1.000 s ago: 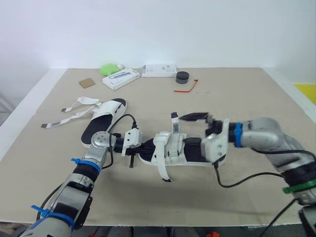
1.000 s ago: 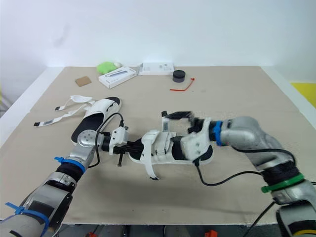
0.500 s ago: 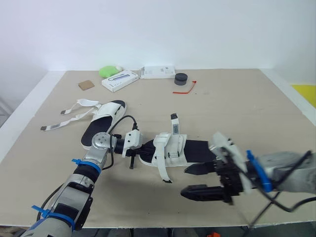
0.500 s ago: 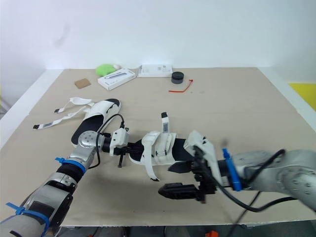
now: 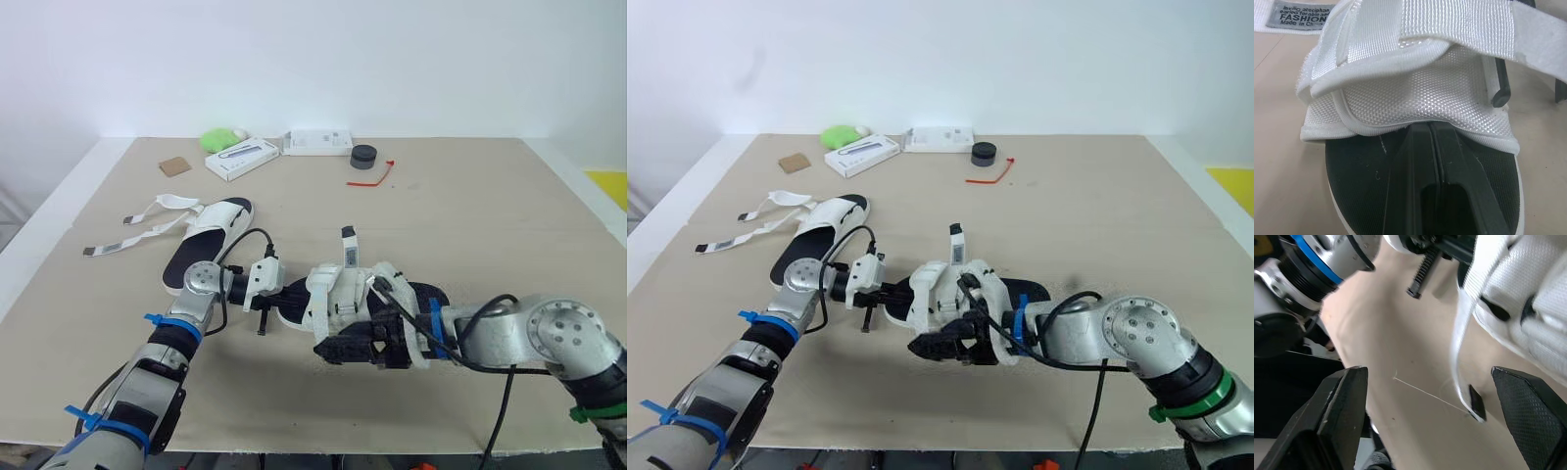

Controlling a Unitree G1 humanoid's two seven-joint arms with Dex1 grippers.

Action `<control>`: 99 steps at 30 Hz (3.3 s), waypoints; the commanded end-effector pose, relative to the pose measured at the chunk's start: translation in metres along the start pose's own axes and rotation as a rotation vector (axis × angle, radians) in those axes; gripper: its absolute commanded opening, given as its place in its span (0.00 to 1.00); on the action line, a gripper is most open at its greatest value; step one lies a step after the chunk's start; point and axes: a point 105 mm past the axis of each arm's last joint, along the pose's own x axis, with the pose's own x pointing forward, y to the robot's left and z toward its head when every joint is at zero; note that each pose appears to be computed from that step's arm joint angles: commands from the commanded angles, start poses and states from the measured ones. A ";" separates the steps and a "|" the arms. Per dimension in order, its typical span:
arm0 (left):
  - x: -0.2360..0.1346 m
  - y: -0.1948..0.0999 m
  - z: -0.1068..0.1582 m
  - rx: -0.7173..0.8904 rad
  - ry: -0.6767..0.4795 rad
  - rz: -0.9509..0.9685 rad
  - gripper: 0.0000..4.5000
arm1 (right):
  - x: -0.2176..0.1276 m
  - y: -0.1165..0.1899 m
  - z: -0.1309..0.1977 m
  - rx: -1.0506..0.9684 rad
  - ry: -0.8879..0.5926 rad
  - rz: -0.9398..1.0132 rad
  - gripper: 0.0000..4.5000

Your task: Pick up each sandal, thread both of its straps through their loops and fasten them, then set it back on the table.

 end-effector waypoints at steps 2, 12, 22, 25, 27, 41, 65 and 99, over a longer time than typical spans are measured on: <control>-0.002 -0.046 -0.062 -0.210 0.209 -0.115 0.00 | 0.006 0.004 0.009 -0.018 0.019 0.004 0.97; -0.004 -0.051 -0.064 -0.216 0.209 -0.116 0.00 | 0.016 -0.002 0.002 -0.004 0.093 -0.004 0.97; -0.003 -0.054 -0.064 -0.220 0.207 -0.128 0.00 | 0.029 -0.009 -0.002 0.010 0.114 -0.012 0.38; -0.003 -0.054 -0.064 -0.220 0.206 -0.129 0.00 | 0.022 -0.005 0.004 0.003 0.100 0.018 0.10; -0.002 -0.055 -0.065 -0.221 0.205 -0.129 0.00 | 0.016 0.005 0.012 0.006 0.070 0.085 0.00; 0.004 -0.053 -0.063 -0.222 0.190 -0.121 0.00 | 0.010 -0.006 0.082 0.090 -0.109 0.043 0.00; 0.002 -0.051 -0.063 -0.227 0.187 -0.098 0.00 | 0.022 -0.022 0.065 0.192 -0.009 0.029 0.00; 0.001 -0.057 -0.067 -0.238 0.192 -0.096 0.00 | 0.017 -0.025 0.088 0.256 -0.055 0.050 0.00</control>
